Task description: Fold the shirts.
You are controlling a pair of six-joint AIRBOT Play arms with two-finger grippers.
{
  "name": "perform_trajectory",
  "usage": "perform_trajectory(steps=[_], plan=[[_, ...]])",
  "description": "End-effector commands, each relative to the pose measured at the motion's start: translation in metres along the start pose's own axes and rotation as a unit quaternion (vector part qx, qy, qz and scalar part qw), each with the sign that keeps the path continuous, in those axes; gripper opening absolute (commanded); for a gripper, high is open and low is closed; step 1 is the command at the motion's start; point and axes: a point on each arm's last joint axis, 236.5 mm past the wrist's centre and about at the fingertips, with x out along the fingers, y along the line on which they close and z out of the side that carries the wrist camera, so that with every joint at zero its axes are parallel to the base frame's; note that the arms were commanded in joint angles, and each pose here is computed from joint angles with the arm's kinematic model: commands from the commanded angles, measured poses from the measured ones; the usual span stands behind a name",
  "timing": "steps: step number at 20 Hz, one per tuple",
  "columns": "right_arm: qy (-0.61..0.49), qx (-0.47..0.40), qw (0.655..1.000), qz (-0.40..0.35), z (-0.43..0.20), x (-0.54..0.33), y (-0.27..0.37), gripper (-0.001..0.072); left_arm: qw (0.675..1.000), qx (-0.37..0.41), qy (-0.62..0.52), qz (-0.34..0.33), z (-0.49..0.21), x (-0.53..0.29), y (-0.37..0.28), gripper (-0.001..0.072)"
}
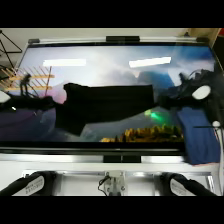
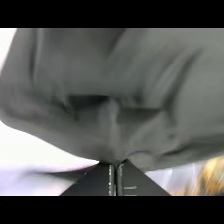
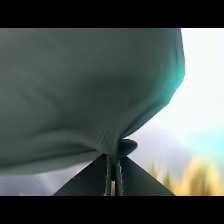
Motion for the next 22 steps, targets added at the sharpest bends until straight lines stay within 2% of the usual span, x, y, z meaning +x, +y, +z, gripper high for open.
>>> perform_trajectory(steps=[1, 3, 5, 7, 9, 11, 16, 20, 22], plan=[[-0.224, -0.166, 0.959, -0.039, 0.093, -0.162, 0.06, 0.0066, 0.971, 0.133, -0.197, -0.013, 0.109, -0.14, -0.096, 0.0031], [-0.381, -0.223, 0.894, -0.081, 0.12, -0.296, 0.1, 0.0066, 0.914, 0.22, -0.341, -0.018, 0.141, -0.264, -0.176, 0.0032], [-0.503, -0.247, 0.822, -0.099, 0.108, -0.413, 0.137, 0.0066, 0.84, 0.27, -0.468, -0.032, 0.133, -0.38, -0.245, 0.0032], [-0.567, -0.243, 0.78, -0.103, 0.079, -0.483, 0.155, 0.0066, 0.783, 0.281, -0.552, -0.057, 0.101, -0.458, -0.288, 0.0032], [-0.599, -0.229, 0.761, -0.1, 0.051, -0.518, 0.161, 0.0066, 0.759, 0.283, -0.583, -0.065, 0.074, -0.488, -0.301, 0.0032], [-0.584, -0.213, 0.777, -0.105, 0.036, -0.515, 0.153, 0.0066, 0.777, 0.257, -0.571, -0.063, 0.059, -0.483, -0.292, 0.0032], [-0.491, -0.19, 0.835, -0.159, 0.036, -0.468, 0.113, 0.0066, 0.834, 0.239, -0.495, 0.044, 0.057, -0.438, -0.235, 0.0032], [-0.312, -0.158, 0.916, -0.194, 0.05, -0.367, 0.062, 0.0067, 0.886, 0.21, -0.401, 0.104, 0.078, -0.371, -0.175, 0.0033], [-0.216, -0.141, 0.945, -0.201, 0.062, -0.302, 0.035, 0.0067, 0.917, 0.195, -0.329, 0.115, 0.087, -0.314, -0.14, 0.0033]])
